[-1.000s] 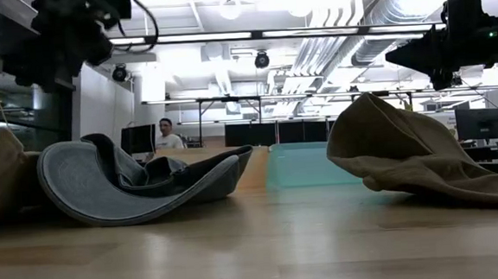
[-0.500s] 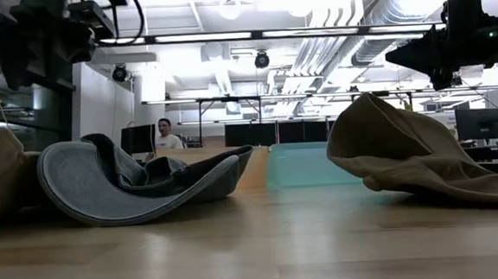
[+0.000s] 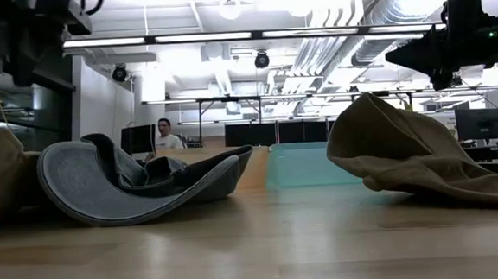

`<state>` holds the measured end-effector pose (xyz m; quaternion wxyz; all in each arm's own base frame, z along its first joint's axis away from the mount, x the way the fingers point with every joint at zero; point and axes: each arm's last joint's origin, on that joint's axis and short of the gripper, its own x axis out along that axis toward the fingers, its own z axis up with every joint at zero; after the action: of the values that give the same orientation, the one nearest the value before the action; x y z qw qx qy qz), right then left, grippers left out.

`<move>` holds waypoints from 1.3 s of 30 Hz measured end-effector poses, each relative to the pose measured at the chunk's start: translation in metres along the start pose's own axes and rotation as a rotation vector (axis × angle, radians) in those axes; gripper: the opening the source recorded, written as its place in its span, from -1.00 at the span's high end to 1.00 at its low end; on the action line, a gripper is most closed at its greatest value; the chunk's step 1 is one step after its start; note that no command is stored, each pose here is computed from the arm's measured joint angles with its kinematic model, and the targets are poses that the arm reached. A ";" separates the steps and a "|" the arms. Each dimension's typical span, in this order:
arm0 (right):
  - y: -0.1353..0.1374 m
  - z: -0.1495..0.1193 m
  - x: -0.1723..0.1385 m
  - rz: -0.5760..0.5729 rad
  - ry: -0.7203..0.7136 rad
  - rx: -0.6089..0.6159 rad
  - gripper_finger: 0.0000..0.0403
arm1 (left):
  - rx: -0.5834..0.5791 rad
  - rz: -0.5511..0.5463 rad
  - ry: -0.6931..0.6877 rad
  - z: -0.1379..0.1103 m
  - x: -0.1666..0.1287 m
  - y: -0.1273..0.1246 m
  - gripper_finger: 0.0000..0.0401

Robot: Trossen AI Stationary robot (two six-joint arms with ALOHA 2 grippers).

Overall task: Pick & Place hat
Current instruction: Put the left brown cap into the orange bin

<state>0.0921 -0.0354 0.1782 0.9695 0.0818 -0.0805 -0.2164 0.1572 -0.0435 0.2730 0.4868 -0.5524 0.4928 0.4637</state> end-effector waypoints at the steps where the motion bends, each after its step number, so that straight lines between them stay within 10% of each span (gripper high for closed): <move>1: 0.000 0.000 0.000 0.000 0.000 0.000 0.98 | -0.001 -0.001 0.003 -0.003 0.006 0.001 -0.13; 13: 0.000 0.000 0.000 0.000 0.000 0.000 0.98 | -0.031 0.044 0.012 -0.005 0.055 0.019 -0.13; 39: 0.000 -0.002 0.000 -0.007 0.020 -0.002 0.97 | 0.048 -0.218 0.286 0.001 0.109 0.039 -0.13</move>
<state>0.0923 -0.0356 0.1762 0.9696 0.0830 -0.0704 -0.2193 0.1278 -0.0537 0.1619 0.4720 -0.6512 0.5053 0.3129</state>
